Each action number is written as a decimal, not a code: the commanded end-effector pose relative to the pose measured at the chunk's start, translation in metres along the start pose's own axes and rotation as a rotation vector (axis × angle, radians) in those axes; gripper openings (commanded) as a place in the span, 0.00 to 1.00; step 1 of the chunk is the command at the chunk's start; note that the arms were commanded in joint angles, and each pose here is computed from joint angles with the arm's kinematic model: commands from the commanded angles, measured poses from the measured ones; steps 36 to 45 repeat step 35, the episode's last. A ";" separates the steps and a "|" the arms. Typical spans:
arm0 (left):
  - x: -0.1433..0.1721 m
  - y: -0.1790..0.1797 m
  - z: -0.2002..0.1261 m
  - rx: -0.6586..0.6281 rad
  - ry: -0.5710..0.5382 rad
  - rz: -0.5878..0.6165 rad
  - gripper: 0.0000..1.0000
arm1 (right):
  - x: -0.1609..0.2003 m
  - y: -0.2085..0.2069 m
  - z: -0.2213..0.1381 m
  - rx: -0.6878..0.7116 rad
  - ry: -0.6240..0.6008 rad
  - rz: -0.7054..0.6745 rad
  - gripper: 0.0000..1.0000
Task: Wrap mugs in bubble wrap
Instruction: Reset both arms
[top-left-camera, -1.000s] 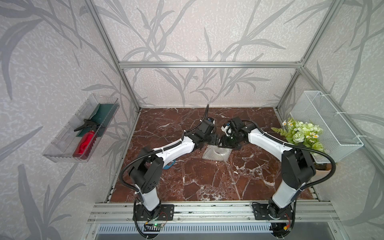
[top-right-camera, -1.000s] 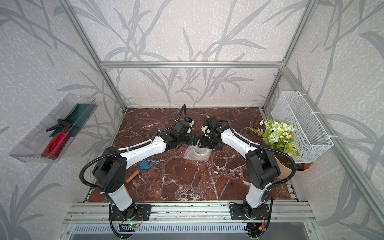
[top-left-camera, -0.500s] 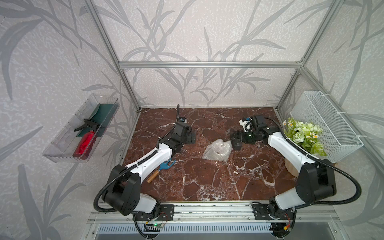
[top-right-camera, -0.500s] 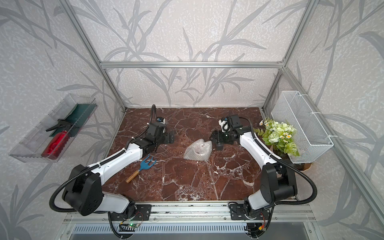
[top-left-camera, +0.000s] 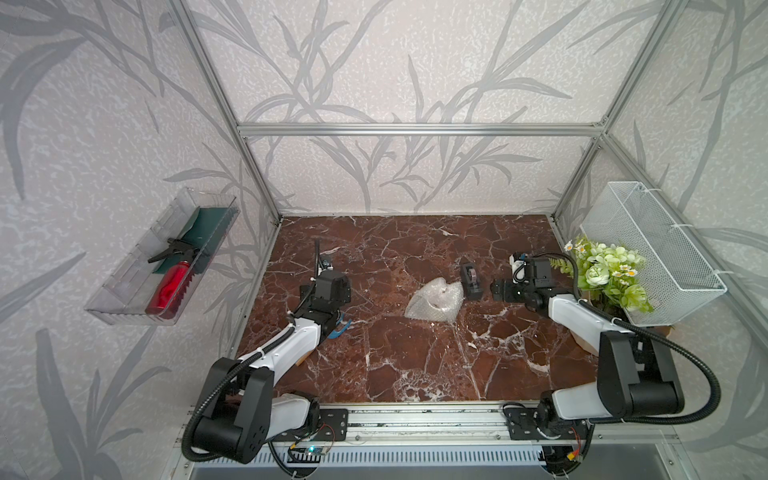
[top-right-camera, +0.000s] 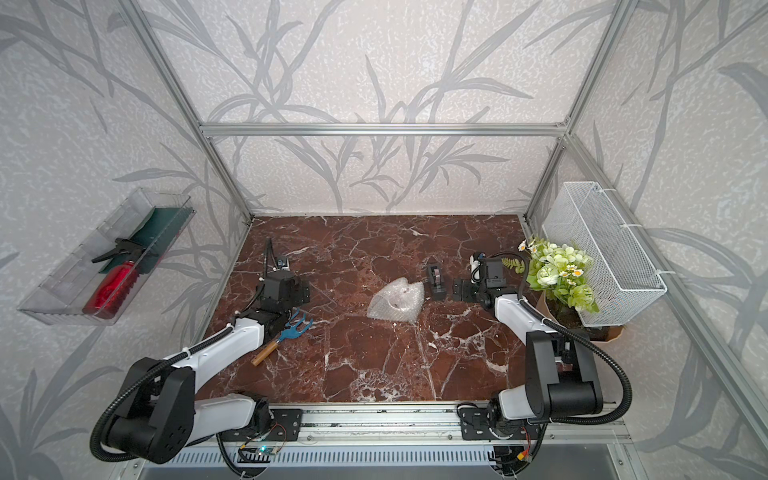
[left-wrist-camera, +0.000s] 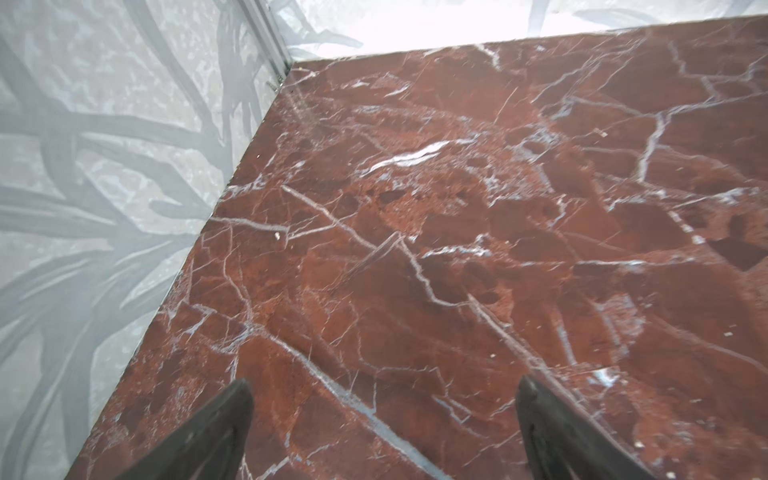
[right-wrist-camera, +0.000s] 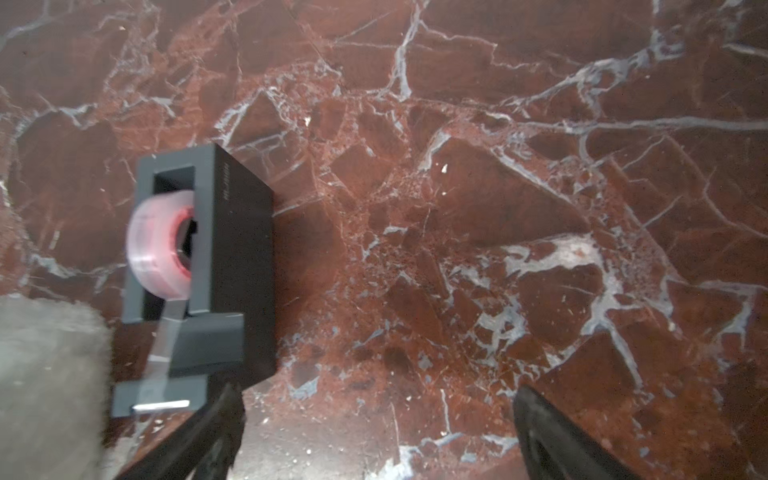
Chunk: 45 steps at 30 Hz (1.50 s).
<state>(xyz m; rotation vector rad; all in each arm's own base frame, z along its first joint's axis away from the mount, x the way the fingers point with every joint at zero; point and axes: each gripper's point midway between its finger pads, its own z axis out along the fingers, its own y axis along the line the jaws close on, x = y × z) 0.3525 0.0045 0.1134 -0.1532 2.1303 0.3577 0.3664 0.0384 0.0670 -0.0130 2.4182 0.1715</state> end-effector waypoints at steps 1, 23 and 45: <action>-0.016 0.009 0.001 -0.023 -0.122 -0.033 0.98 | -0.034 -0.002 -0.003 0.020 -0.251 -0.098 0.99; -0.006 0.035 0.047 -0.064 -0.260 -0.154 0.97 | -0.036 0.007 -0.004 0.045 -0.561 -0.235 0.99; -0.007 0.037 0.048 -0.068 -0.271 -0.155 0.99 | -0.040 -0.001 0.000 0.115 -0.541 -0.208 0.99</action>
